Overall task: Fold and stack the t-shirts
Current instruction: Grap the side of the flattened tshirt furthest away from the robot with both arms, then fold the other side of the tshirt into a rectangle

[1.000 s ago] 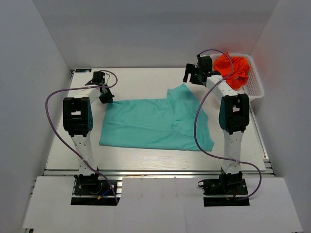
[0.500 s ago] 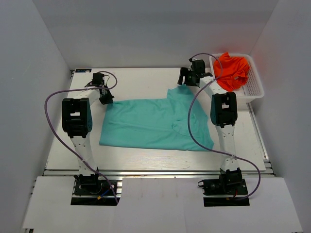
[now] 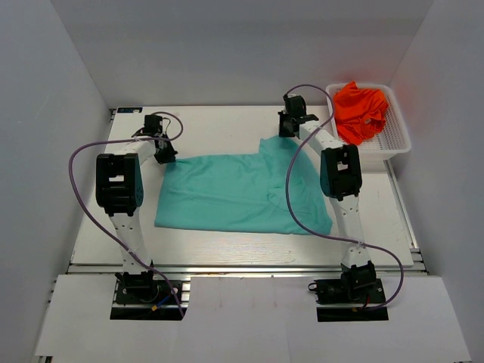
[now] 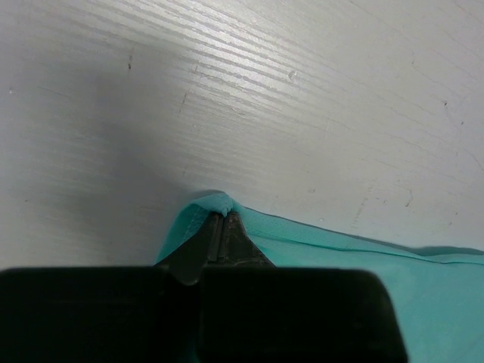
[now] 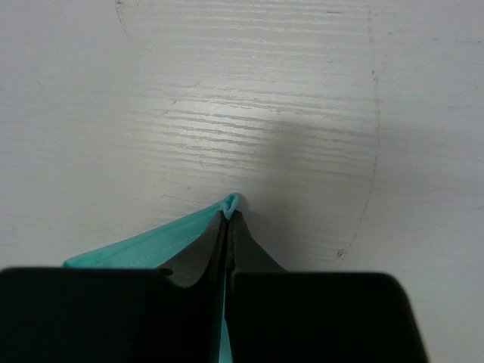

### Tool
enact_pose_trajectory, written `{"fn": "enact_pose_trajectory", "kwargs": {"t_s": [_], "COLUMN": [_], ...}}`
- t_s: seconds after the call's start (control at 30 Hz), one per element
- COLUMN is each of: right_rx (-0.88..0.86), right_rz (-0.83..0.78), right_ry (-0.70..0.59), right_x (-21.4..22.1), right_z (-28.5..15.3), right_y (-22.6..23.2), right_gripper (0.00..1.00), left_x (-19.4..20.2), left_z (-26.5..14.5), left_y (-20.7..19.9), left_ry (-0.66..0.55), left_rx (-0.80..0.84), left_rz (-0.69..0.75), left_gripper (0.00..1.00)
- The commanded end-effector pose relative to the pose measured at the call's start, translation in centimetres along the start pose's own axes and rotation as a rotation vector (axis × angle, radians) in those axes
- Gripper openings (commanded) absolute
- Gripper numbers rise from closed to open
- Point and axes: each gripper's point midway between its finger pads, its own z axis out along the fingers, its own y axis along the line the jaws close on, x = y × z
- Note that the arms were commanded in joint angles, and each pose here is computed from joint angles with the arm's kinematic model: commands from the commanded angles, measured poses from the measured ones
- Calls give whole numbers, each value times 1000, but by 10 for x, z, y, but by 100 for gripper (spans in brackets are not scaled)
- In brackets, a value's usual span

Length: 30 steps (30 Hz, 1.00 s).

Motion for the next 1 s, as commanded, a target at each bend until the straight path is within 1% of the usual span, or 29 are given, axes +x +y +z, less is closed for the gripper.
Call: {"fn": "enact_pose_trajectory", "kwargs": {"t_s": [0.0,0.03,0.07,0.1,0.13,0.2,0.23,0.27,0.3,0.33,0.37,0.4,0.43,0.5,0.53,0.57,0.6,0.63,0.67,0.7,0.73,0.77,0.8,0.83,0.9,0.93,0.97], "right_rx": [5,-17,-53,-63,-75,-98,-97,-89,-84,-90,-87,-88,-104,-100,-109,-92,-94,-93,-92,-91,-95,-96,-96,-105,-101,-111,-114], "right_rz": [13,-17,-43,-76,-98,-136,-137,-139,-141,-141,-146,-144,-143,-135,-112,-98,-94,-86,-71,-63,-58,-44,-31,-21,2,19,25], "right_ry": [-59,-61,-117,-145,-95,-234,-274,-229,-255,-313,-276,-265,-316,-255,-305,-248,-274,-279,-302,-276,-279,-302,-287,-312,-282,-304,-305], "right_x": [-21,-22,-42,-50,-24,-67,-75,-50,-54,-68,-46,-33,-49,-15,-29,2,-1,1,3,19,21,22,34,35,57,55,58], "right_z": [-3,-5,-20,-29,-25,-64,-71,-76,-84,-112,-111,-112,-140,-142,-167,-163,-178,-183,-202,-202,-207,-224,-226,-243,-247,-264,-268], "right_y": [-2,2,8,14,12,19,20,15,13,14,10,7,11,6,9,0,1,-1,-1,-4,-4,-6,-7,-8,-11,-9,-10], "right_gripper": [0,0,0,0,0,0,0,0,0,0,0,0,0,0,0,0,0,0,0,0,0,0,0,0,0,0,0], "left_x": [-5,-9,-9,-13,-18,-21,-24,-17,-23,-24,-15,-13,-15,-7,-2,-4,-3,3,4,3,11,13,17,19,28,28,31], "left_z": [-14,-16,-17,-18,-24,-34,-37,-39,-48,-51,-51,-53,-60,-64,-64,-72,-76,-76,-79,-86,-86,-88,-92,-95,-98,-104,-106], "left_y": [-3,-5,-6,-8,-10,-16,-17,-14,-17,-18,-15,-14,-15,-11,-9,-10,-9,-6,-6,-6,-2,-1,0,1,5,6,7], "left_ry": [4,-4,2,-6,-20,-42,-56,-47,-74,-90,-71,-70,-82,-72,-68,-84,-85,-83,-84,-97,-83,-83,-84,-84,-76,-87,-86], "left_rx": [18,22,29,33,39,45,51,47,59,66,68,67,73,69,67,73,74,73,73,79,73,73,73,73,70,74,73], "left_rz": [28,38,47,47,48,57,57,57,57,58,58,58,58,58,58,58,67,67,67,68,67,67,67,67,67,77,77], "left_gripper": [0,0,0,0,0,0,0,0,0,0,0,0,0,0,0,0,0,0,0,0,0,0,0,0,0,0,0]}}
